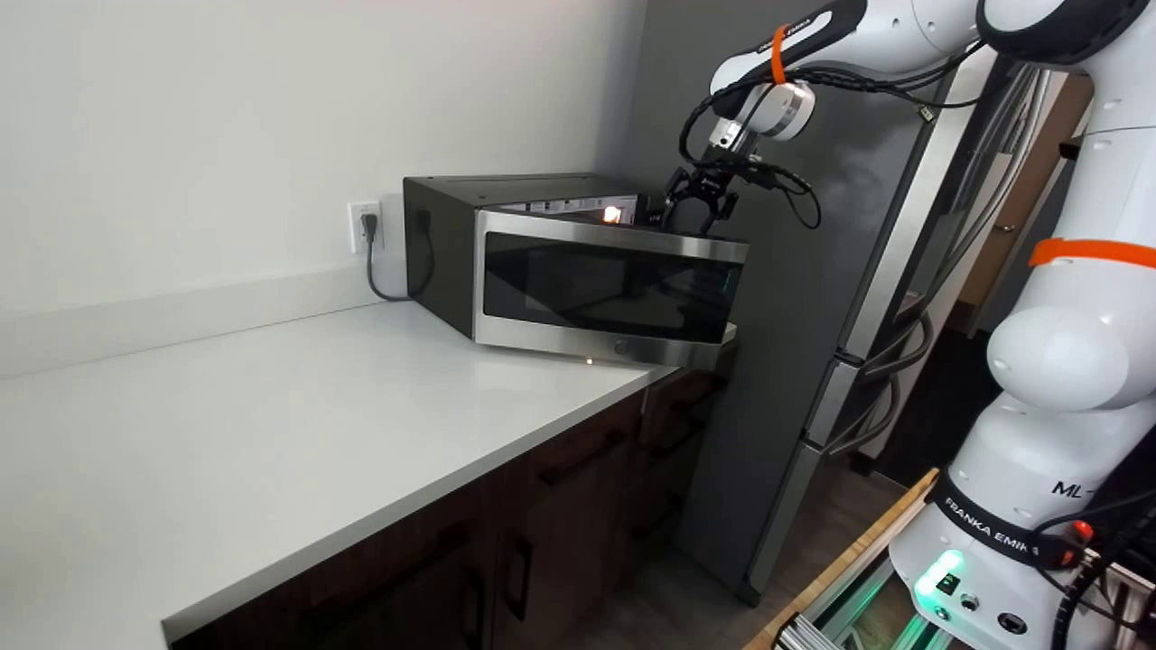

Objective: Press a button on the microwave, then open it

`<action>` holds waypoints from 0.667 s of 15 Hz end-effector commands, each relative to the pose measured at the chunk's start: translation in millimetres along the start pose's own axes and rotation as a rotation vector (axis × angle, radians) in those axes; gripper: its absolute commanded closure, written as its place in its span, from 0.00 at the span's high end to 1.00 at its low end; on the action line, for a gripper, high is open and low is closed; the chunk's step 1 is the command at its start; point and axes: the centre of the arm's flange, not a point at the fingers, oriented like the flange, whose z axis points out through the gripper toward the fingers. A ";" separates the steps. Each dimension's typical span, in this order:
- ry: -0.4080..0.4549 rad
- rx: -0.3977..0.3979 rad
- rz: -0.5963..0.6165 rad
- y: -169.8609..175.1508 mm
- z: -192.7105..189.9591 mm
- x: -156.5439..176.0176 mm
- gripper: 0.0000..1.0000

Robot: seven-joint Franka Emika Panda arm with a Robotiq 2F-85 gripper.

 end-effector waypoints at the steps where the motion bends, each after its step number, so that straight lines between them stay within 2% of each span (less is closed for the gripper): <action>1: 0.138 -0.103 -0.049 9.7 -16.2 -22.7 1.00; 5: 0.282 -0.120 -0.190 15.8 -27.2 -25.3 1.00; 10: 0.386 -0.024 -0.275 14.5 -39.5 -30.8 1.00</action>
